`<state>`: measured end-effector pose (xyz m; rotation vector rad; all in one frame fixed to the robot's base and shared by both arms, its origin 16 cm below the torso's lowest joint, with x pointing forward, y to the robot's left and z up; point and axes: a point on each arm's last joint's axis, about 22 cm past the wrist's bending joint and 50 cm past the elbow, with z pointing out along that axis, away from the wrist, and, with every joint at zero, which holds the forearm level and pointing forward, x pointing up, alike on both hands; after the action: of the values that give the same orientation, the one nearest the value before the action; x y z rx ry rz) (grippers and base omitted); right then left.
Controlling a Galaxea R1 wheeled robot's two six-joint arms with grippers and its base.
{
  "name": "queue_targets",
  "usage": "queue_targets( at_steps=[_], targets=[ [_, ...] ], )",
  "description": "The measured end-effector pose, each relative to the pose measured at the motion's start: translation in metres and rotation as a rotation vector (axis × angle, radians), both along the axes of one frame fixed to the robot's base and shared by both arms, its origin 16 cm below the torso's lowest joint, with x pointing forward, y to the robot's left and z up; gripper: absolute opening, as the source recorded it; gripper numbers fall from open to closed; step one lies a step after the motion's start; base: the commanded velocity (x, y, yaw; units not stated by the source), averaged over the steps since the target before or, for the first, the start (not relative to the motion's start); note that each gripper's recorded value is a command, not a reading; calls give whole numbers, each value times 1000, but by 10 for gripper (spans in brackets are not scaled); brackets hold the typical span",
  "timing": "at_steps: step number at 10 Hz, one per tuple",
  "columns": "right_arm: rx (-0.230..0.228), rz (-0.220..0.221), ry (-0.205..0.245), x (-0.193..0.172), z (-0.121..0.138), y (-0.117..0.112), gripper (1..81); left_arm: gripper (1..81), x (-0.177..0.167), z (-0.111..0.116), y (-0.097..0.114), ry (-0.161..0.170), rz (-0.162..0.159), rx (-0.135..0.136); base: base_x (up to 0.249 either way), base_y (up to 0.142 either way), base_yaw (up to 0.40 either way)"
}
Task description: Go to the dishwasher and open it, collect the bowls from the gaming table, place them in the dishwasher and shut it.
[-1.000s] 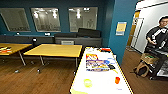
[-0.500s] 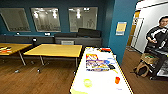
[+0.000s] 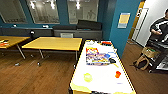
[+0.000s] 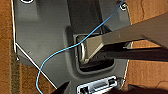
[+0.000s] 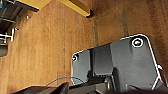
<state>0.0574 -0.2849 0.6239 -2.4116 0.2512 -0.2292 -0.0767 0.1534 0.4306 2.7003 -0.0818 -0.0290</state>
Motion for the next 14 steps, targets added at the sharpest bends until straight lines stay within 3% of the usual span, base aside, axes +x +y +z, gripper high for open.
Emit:
queue_targets(
  at_steps=[1, 2, 3, 5, 10, 12, 14],
  targets=[
    [-10, -12, 8, 10, 19, -21, 811, 811, -8, 0, 0, 22, 1, -1, 0, 0, 0],
    [1, -18, 14, 20, 37, -27, 811, 811, -14, 0, 0, 42, 2, 0, 0, 0, 0],
    [26, -19, -7, 44, 56, -22, 811, 811, -17, 0, -1, 54, 2, -1, 0, 0, 0],
    [66, -26, -96, 106, 94, -14, 811, 811, -19, 0, -2, 60, 3, -3, 0, 0, 0],
    [56, 30, -211, 222, 180, -17, 811, 811, -18, 0, -2, 59, 4, -3, 0, 0, 0],
    [30, 20, -214, 260, 209, -27, 811, 811, -18, 0, -2, 60, 4, -3, 0, 0, 0],
    [-3, -16, -186, 290, 234, -42, 811, 811, -18, 0, -2, 61, 5, -3, 0, 0, 0]
  ],
)
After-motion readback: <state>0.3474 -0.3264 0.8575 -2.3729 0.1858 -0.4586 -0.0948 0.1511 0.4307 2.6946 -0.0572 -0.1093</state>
